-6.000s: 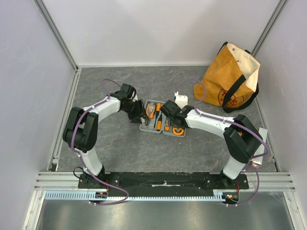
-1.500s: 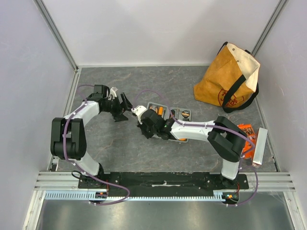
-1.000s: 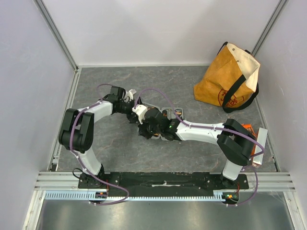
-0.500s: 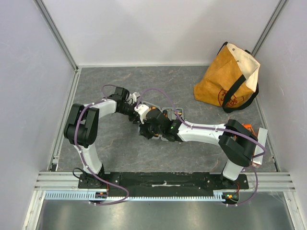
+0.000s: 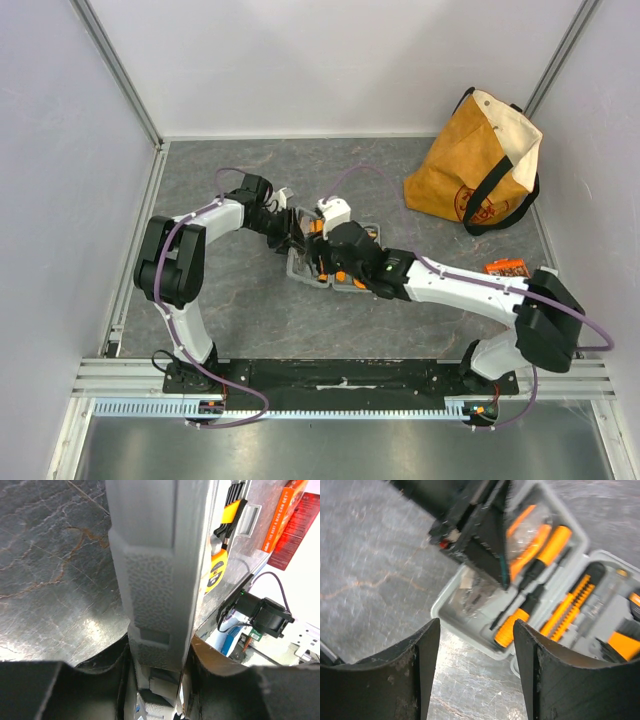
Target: Pack the tool kit
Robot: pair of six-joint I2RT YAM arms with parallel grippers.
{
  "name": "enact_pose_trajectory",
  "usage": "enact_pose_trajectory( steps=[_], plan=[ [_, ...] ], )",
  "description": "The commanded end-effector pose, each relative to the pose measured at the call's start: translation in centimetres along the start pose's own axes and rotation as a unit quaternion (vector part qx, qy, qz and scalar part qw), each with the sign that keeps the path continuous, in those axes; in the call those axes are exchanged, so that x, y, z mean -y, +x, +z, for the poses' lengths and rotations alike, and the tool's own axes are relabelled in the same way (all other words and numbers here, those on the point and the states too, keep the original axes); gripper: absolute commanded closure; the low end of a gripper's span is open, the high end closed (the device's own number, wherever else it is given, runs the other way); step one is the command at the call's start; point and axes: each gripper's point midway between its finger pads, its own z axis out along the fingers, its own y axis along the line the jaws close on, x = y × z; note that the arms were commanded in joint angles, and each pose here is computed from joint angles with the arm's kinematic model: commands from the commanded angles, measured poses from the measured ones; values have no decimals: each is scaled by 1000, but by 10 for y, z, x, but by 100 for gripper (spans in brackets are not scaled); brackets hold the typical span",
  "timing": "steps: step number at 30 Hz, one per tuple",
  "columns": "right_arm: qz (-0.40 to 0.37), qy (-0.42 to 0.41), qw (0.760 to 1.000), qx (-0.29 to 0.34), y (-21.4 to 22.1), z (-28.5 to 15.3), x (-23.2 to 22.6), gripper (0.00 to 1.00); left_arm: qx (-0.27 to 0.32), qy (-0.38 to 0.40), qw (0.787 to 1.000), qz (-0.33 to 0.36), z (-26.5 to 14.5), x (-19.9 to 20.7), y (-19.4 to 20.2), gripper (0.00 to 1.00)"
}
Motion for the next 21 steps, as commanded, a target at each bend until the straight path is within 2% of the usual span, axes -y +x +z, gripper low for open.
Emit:
enact_pose_trajectory(
  steps=[1, 5, 11, 21],
  plan=[
    [82, 141, 987, 10, -1, -21, 63, 37, 31, -54, 997, 35, -14, -2, -19, 98],
    [154, 226, 962, 0, 17, -32, 114, 50, 35, -80, 995, 52, -25, -1, -26, 98],
    [234, 298, 925, -28, 44, -41, 171, 53, 38, -129, 989, 69, -39, -3, -35, 97],
    [234, 327, 906, -134, 110, -15, 187, 60, 54, -219, 972, 69, -56, -18, -45, 93]
  ],
)
